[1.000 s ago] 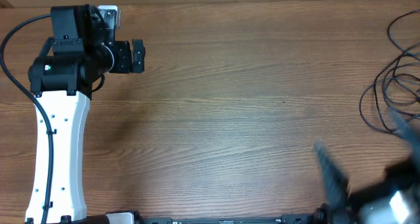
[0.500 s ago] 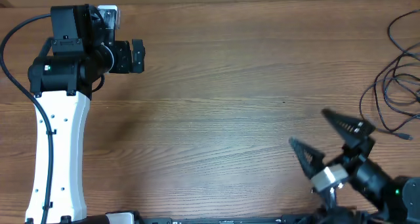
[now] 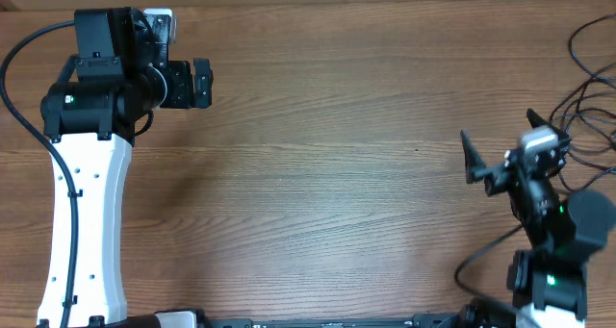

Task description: Untangle cables

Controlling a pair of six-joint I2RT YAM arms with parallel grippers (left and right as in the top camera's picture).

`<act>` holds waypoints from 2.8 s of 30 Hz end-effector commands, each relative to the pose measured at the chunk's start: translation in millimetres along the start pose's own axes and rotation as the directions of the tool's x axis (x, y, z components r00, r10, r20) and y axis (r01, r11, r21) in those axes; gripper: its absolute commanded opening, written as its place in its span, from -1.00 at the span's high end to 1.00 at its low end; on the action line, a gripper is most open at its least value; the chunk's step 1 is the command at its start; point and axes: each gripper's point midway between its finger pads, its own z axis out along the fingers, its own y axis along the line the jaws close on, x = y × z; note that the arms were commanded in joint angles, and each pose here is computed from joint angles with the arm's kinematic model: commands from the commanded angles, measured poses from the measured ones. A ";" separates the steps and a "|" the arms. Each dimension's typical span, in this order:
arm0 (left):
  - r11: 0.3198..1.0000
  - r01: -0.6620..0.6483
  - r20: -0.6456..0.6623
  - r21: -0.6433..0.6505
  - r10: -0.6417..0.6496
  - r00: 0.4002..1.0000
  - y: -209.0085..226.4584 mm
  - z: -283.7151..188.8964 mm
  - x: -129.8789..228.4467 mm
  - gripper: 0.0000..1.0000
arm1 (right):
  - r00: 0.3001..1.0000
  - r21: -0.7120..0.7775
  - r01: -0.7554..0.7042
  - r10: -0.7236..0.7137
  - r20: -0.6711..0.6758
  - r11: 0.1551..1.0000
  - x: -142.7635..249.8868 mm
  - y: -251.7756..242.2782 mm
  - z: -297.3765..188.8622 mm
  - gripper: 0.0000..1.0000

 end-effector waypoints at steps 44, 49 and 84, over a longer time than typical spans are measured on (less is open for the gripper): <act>0.999 -0.052 0.036 -0.006 0.053 0.998 -0.6 -5.2 -10.4 -1.00 | 0.988 0.371 -0.153 0.142 0.059 0.916 16.2 -10.4 -105.4 -1.00; 0.999 -0.049 0.016 -0.002 0.049 0.999 -1.1 -5.1 -5.4 -1.00 | 0.987 0.415 -0.151 0.113 0.114 0.897 42.2 -23.2 -85.6 -0.99; 0.999 -0.045 -0.005 -0.001 0.045 0.999 -1.3 -5.1 -0.2 -1.00 | 0.931 0.418 -0.292 0.357 -0.083 0.860 155.2 -12.2 -55.7 -1.00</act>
